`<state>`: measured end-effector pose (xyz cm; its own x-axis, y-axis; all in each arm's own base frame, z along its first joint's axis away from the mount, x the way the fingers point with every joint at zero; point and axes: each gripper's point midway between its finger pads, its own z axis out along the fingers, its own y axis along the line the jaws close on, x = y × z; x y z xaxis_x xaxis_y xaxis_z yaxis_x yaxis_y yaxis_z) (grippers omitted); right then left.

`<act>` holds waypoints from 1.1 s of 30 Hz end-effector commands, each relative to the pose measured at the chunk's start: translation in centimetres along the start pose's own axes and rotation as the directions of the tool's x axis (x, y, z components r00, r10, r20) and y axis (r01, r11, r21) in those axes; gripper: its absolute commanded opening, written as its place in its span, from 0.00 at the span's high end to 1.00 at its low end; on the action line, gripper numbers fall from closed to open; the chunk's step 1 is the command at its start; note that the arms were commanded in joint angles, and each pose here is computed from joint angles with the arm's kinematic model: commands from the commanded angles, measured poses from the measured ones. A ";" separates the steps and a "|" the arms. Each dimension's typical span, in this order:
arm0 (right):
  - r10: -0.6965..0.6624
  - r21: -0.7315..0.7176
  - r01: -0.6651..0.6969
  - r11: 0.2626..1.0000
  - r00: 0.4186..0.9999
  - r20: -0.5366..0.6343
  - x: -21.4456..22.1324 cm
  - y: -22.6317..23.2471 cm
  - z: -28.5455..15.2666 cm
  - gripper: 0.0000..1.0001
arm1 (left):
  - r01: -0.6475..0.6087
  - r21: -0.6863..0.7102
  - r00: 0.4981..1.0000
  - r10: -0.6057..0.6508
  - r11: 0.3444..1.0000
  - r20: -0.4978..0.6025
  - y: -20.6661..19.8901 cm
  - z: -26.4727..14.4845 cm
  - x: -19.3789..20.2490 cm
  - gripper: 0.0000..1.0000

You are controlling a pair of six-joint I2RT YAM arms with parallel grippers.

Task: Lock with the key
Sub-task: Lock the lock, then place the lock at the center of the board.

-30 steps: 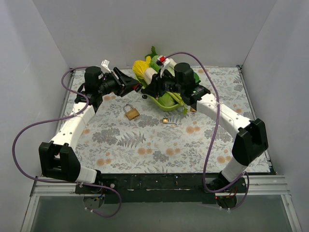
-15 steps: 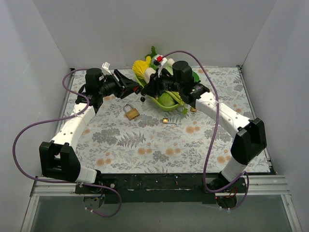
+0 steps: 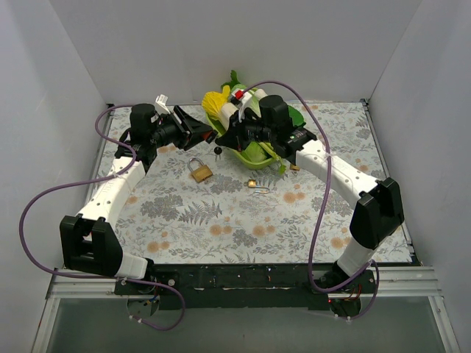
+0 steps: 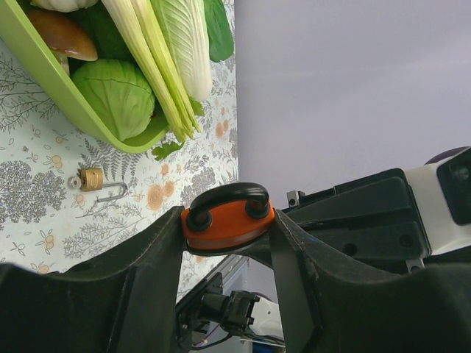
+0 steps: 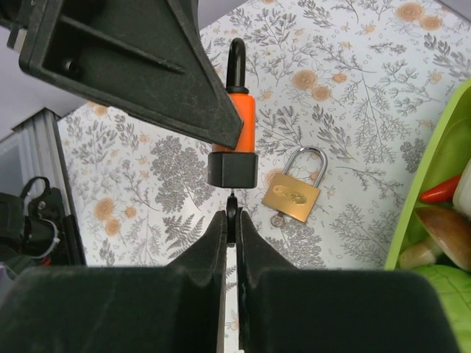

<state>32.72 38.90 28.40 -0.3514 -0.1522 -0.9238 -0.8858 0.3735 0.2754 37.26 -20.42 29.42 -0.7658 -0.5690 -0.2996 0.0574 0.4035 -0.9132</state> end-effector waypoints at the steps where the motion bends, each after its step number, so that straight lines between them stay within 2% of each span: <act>1: -0.039 -0.033 0.041 0.999 0.998 0.056 -2.5 0.9 -0.3 0.99 | -0.055 0.060 0.998 0.054 0.997 0.018 -2.2 -0.7 -0.4 1.00; 5: -0.041 -0.033 0.043 0.999 0.997 0.058 -2.3 1.0 -0.5 0.99 | -0.065 0.033 0.997 0.063 0.997 0.050 -1.6 -0.6 -1.1 1.00; 13: 0.004 -0.052 -0.001 0.999 0.999 0.049 -0.7 1.8 -1.6 0.99 | -0.032 -0.060 0.981 0.043 0.998 0.191 2.1 -2.0 -7.4 1.00; 20: 0.043 -0.070 -0.041 0.997 0.999 0.026 0.6 2.4 -2.4 0.99 | -0.013 -0.105 0.962 0.041 0.994 0.268 3.8 -3.8 -10.5 1.00; 24: 0.044 -0.071 -0.043 0.997 0.999 0.022 1.0 2.4 -2.8 0.99 | -0.064 -0.212 0.956 0.121 0.975 0.268 5.5 -6.1 -11.3 1.00; 25: 0.041 -0.069 -0.039 0.997 0.999 0.025 0.9 2.3 -2.9 0.99 | -0.156 -0.269 0.947 0.222 0.950 0.233 6.3 -6.6 -11.3 1.00; 26: 0.037 -0.068 -0.035 0.997 0.999 0.029 0.8 2.3 -3.2 0.99 | -0.159 -0.371 0.954 0.239 0.915 0.180 8.6 -7.3 -10.6 1.00; 28: 0.027 -0.064 -0.025 0.998 0.999 0.035 0.7 2.1 -3.5 0.99 | -0.241 -0.474 0.939 0.328 0.847 0.108 10.1 -8.5 -10.7 1.00; 29: 0.026 -0.061 -0.024 0.998 0.999 0.036 0.7 2.0 -3.7 0.99 | -0.378 -0.517 0.898 0.440 0.768 -0.004 11.6 -9.2 -10.5 1.00; 30: 0.022 -0.061 -0.020 0.998 0.999 0.036 0.7 2.0 -3.8 0.99 | -0.376 -0.603 0.911 0.399 0.704 -0.102 14.3 -10.3 -9.5 1.00; 31: 0.019 -0.059 -0.016 0.998 0.999 0.035 0.8 1.9 -3.9 0.99 | -0.414 -0.633 0.900 0.398 0.655 -0.177 16.0 -11.0 -9.0 1.00; 32: 0.010 -0.062 -0.007 0.998 0.999 0.038 0.7 1.9 -4.1 0.99 | -0.486 -0.642 0.872 0.375 0.592 -0.315 18.0 -12.4 -7.4 1.00; 33: 0.008 -0.065 -0.005 0.998 0.999 0.037 0.8 2.0 -4.1 0.99 | -0.507 -0.685 0.862 0.334 0.523 -0.383 20.4 -13.5 -7.4 1.00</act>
<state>29.87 36.37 27.14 -0.4133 -0.1413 -0.8996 -0.8725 0.3441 0.3468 41.13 -3.68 24.16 -0.6603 -0.4365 -0.6112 -0.0755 0.8482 -0.5242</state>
